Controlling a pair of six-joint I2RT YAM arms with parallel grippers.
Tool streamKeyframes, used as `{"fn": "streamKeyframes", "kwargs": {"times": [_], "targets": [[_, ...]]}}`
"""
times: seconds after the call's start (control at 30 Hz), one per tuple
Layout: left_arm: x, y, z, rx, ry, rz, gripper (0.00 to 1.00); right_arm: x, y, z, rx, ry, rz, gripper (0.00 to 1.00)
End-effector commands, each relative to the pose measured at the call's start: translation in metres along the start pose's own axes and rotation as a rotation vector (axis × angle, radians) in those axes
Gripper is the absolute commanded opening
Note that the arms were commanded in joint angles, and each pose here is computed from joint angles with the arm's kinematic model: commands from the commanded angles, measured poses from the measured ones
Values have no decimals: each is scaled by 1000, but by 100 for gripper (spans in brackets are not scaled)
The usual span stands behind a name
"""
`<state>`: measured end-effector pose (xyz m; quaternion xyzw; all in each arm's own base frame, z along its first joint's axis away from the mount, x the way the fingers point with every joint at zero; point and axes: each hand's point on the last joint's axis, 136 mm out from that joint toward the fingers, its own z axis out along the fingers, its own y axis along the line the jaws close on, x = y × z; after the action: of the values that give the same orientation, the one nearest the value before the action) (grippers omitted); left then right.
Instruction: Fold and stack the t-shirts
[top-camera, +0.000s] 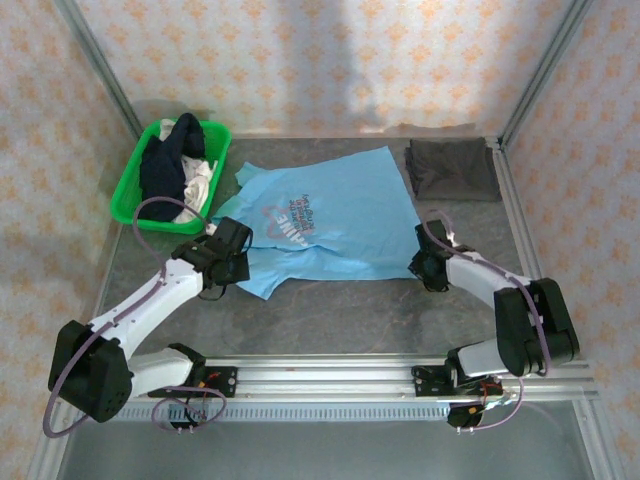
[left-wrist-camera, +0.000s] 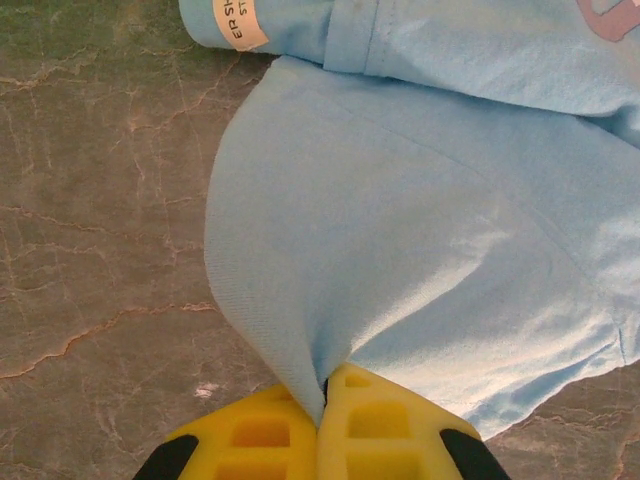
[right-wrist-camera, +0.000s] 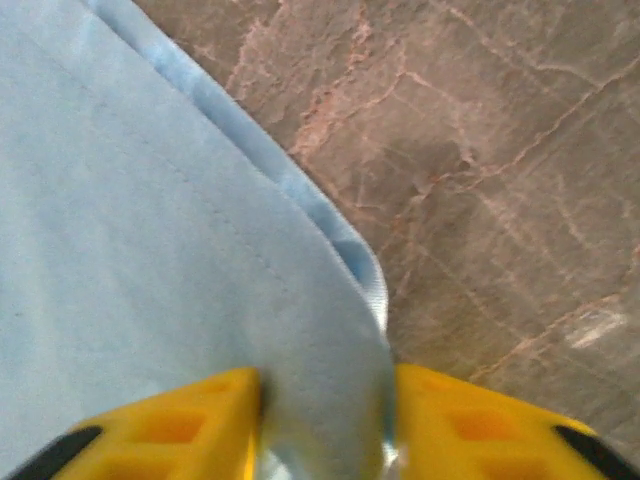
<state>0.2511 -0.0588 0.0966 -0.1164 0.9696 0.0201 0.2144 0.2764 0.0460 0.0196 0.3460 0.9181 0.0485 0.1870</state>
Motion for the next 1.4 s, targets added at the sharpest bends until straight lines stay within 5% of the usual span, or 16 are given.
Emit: {"fn": "streamKeyframes", "kwargs": {"times": [0.0, 0.13, 0.57, 0.73, 0.9, 1.1, 1.23, 1.37], "targets": [[-12, 10, -11, -34, -39, 5, 0, 16, 0, -5, -18, 57, 6, 20], [-28, 14, -38, -27, -92, -1, 0, -4, 15, -48, -84, -9, -21, 0], [-96, 41, -189, 24, -470, -62, 0, -61, 62, -247, -498, -296, -100, 0], [-148, 20, -194, -3, -515, -21, 0, -91, 116, -240, -528, -292, -128, 0], [-246, -21, -181, 47, -521, 30, 0, -164, 192, -224, -483, -321, -160, 0], [-350, -49, -217, 170, -615, 24, 0, -248, 273, -261, -615, -336, -177, 0], [-356, -40, -287, 227, -793, 22, 0, -261, 284, -332, -769, -425, -185, 0], [-327, -27, -339, 289, -881, 23, 0, -247, 259, -358, -753, -430, -199, 0]]}}
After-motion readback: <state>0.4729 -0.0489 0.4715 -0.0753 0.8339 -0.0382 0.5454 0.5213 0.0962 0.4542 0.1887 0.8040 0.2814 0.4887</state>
